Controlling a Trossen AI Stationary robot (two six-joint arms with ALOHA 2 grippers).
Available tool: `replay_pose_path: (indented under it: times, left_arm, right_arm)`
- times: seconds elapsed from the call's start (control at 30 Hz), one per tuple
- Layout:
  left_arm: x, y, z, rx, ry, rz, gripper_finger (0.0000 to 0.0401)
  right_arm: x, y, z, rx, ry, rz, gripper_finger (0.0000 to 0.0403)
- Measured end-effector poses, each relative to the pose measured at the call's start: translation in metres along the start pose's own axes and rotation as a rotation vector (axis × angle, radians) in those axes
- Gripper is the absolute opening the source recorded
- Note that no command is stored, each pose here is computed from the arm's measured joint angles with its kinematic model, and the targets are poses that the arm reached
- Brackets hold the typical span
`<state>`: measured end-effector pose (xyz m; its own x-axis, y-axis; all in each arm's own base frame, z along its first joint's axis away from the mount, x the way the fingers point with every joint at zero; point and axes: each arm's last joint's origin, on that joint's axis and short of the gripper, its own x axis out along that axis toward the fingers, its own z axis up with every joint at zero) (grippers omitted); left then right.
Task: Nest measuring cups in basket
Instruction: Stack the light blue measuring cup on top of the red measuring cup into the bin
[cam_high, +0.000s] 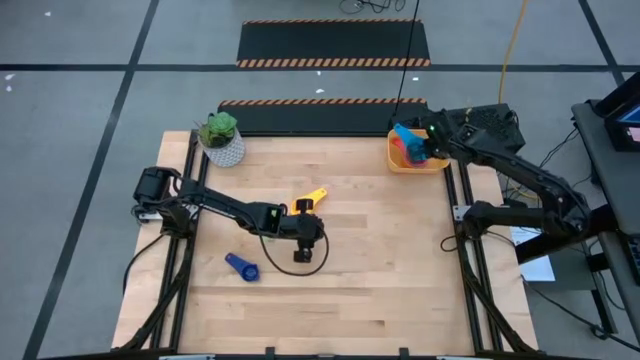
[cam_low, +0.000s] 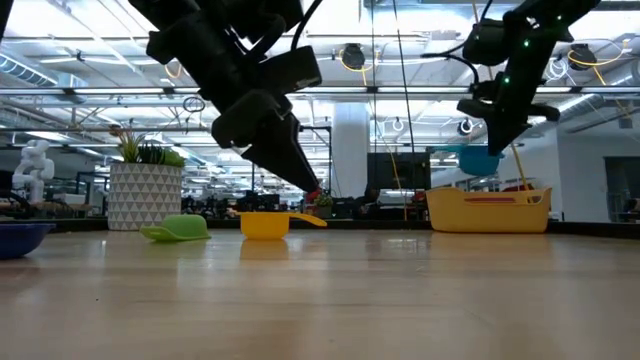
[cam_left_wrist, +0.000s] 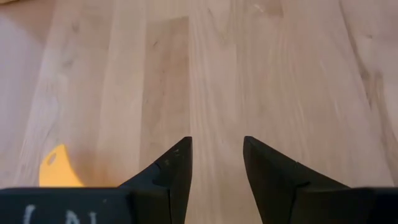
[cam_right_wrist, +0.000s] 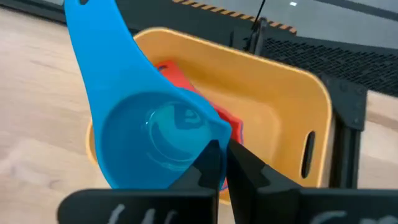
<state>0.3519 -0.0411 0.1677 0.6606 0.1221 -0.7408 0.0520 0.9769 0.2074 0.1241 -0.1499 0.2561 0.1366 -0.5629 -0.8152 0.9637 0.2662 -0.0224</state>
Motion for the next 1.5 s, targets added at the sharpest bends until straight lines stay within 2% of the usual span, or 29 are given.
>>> replay_pose_path:
  times: [0.23,0.67,1.07,1.5]
  left_arm:
    - [0.0,0.0,0.001,0.003,-0.01,0.001,0.0145]
    - [0.0,0.0,0.001,0.004,-0.013,0.001,0.0145]
    - [0.0,0.0,0.001,0.004,-0.013,0.001,0.0145]
    - [0.0,0.0,0.001,0.013,-0.013,-0.002,0.0145]
  right_arm:
    - [0.015,-0.006,-0.011,0.02,0.044,-0.013,0.0004]
    - [0.027,-0.012,-0.014,0.057,0.009,-0.023,0.0004]
    - [0.041,-0.009,-0.015,0.041,0.067,-0.045,0.0004]
    - [0.048,-0.005,-0.009,-0.003,0.033,-0.033,0.0004]
